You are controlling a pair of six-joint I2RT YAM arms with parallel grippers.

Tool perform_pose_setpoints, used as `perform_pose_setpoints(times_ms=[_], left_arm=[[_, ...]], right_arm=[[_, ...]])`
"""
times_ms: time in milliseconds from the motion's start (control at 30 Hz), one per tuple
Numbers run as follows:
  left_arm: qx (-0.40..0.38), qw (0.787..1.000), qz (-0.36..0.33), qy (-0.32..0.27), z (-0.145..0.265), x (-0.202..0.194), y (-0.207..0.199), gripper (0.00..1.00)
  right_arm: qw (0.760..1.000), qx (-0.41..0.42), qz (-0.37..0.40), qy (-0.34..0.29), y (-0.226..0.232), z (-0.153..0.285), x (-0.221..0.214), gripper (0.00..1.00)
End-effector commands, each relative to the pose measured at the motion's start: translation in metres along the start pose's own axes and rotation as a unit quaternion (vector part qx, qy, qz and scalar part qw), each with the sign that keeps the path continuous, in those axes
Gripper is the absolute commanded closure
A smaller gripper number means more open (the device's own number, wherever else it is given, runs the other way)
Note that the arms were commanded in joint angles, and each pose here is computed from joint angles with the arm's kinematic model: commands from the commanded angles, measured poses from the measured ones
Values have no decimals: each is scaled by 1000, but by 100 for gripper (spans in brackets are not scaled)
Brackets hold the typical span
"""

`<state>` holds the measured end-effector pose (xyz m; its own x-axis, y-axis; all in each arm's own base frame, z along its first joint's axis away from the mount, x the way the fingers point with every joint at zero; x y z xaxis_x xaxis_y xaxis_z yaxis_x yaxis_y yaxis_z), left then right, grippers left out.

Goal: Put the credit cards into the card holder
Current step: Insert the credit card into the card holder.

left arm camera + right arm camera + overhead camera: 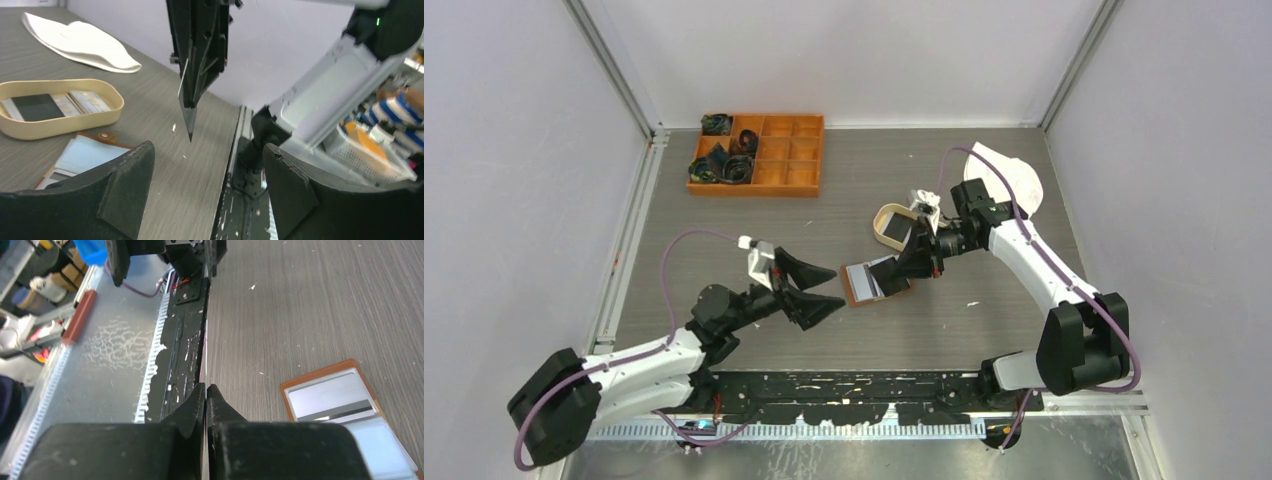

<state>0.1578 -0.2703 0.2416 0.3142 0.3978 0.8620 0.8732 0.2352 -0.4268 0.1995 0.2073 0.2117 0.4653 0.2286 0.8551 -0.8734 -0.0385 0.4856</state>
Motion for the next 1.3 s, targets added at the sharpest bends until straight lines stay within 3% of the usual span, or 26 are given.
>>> perform_pose_setpoints(times_ms=[0, 567, 733, 967, 1033, 1067, 1133, 1200, 1267], left_arm=[[-30, 991, -126, -33, -13, 3, -15, 22], [-91, 967, -239, 2, -54, -50, -44, 42], [-84, 970, -229, 2, -59, -52, -43, 61], [-84, 975, -205, 7, -60, -55, -44, 78], [-88, 976, -197, 8, -61, -55, -46, 85], [-88, 977, -193, 9, -61, -56, -47, 97], [-88, 979, -184, 9, -60, -55, -48, 100], [-85, 981, -176, 7, -59, -54, -47, 100], [-76, 983, -164, -1, -55, -51, -47, 100]], right_arm=[[990, 51, 128, -13, 33, -3, -4, 99], [958, 118, 253, 62, 58, -22, -38, 99], [955, 125, 260, 73, 57, -24, -43, 99], [952, 126, 264, 90, 53, -23, -49, 99], [952, 126, 263, 92, 53, -23, -49, 99], [952, 125, 262, 92, 53, -23, -50, 99], [953, 124, 259, 95, 53, -23, -50, 99], [955, 118, 253, 99, 51, -23, -48, 97], [958, 108, 244, 104, 47, -23, -47, 83]])
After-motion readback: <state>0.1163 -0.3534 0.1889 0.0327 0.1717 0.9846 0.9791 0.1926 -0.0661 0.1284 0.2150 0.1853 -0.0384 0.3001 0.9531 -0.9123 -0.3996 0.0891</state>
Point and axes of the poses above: each gripper's point midway between its finger pads, its own z axis back along the fingers, its own y axis along the line the jaws close on, x = y × z, the point moved 1 cm from there along z, back along the fingers, and after that the axes turned 3 degrees about -z, right-handed, at the moved point
